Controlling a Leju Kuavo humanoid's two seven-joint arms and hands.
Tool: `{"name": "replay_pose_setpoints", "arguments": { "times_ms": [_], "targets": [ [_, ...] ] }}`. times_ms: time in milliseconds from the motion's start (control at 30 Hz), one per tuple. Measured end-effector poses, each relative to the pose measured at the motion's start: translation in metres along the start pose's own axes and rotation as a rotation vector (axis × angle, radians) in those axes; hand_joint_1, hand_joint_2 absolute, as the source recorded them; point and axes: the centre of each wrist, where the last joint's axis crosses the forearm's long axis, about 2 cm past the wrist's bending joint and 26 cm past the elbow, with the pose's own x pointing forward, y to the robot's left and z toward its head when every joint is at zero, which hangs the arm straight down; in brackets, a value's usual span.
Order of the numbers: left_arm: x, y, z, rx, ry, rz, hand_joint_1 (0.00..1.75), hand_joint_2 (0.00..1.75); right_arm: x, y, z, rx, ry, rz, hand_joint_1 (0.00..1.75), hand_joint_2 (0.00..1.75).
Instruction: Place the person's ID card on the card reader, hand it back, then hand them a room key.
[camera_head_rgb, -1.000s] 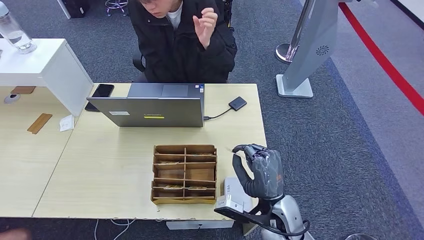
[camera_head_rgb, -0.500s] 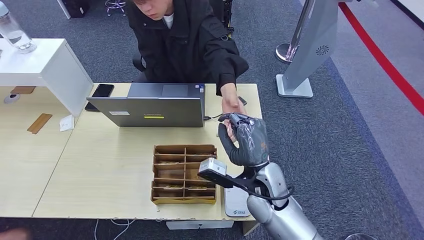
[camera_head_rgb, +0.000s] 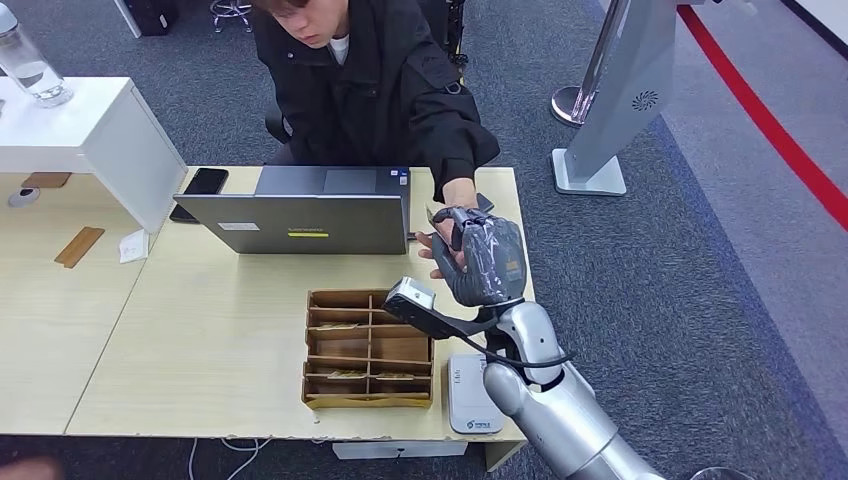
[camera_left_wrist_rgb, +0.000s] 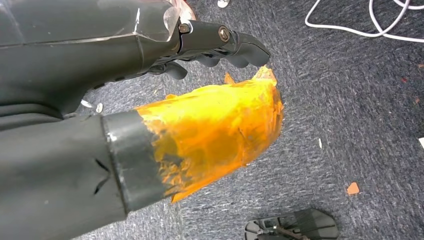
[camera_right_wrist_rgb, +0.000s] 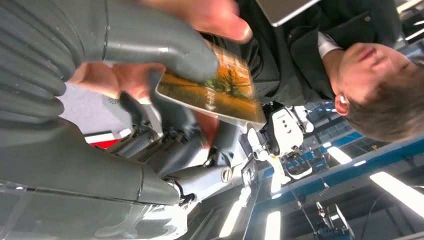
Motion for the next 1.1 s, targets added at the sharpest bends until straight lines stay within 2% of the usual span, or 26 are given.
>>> {"name": "replay_pose_setpoints", "arguments": {
  "times_ms": [567,767,1100],
  "targets": [
    [0.000,0.000,0.000,0.002,-0.002,0.007,0.00,0.00,-0.002,0.003,0.000,0.028,0.016,0.024,0.00,1.75],
    [-0.003,-0.001,0.001,0.008,0.004,0.030,0.00,0.00,0.005,0.001,0.012,0.008,-0.006,-0.089,0.00,1.75],
    [-0.015,-0.004,0.004,0.027,0.017,0.066,0.00,0.00,0.022,-0.007,0.050,-0.065,-0.063,-0.281,0.00,1.75]
  ]
}}
